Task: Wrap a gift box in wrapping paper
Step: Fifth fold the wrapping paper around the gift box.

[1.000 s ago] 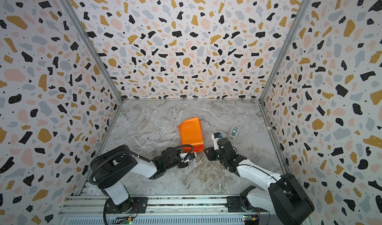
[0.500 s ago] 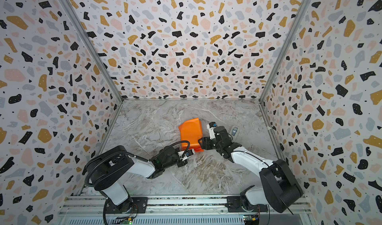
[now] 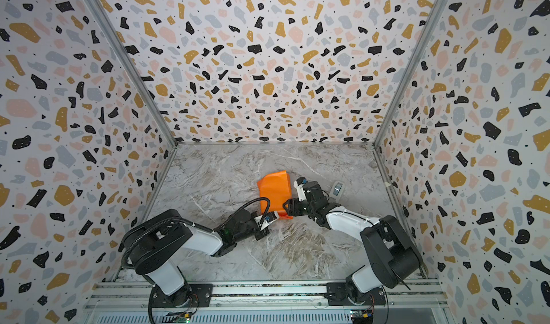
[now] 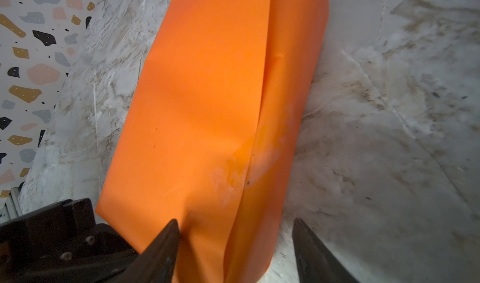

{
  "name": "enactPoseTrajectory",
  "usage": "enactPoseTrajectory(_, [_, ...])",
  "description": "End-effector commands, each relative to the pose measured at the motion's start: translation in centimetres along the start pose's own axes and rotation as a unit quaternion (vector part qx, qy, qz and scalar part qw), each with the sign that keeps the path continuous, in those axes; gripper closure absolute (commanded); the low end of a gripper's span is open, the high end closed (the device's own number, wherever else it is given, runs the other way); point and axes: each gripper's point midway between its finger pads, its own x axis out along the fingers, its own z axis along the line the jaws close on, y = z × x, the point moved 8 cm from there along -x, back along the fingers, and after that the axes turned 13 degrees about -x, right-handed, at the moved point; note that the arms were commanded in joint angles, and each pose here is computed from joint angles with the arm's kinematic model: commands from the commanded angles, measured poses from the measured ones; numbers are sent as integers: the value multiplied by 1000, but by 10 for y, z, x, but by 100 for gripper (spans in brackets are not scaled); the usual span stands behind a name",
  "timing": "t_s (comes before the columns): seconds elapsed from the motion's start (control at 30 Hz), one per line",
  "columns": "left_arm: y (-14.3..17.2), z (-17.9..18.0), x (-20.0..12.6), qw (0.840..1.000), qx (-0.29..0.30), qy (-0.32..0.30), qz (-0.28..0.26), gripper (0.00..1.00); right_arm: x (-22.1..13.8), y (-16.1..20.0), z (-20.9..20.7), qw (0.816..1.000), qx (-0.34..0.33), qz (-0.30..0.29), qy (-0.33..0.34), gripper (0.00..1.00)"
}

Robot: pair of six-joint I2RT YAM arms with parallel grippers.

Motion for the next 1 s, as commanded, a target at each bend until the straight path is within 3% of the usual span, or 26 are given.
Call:
enactPoseTrajectory(0.0, [-22,6,-2,998,-10,-10,-53,100,0,20,-8,999,4,33,23,33])
enactPoseTrajectory(0.57, [-39,15,9,998,-13,-35,-47,100,1,29,-9,998,-15,49,22,34])
enactPoseTrajectory(0.97, [-40,14,8,998,-29,-27,-48,100,-16,1,4,998,-56,7,-3,32])
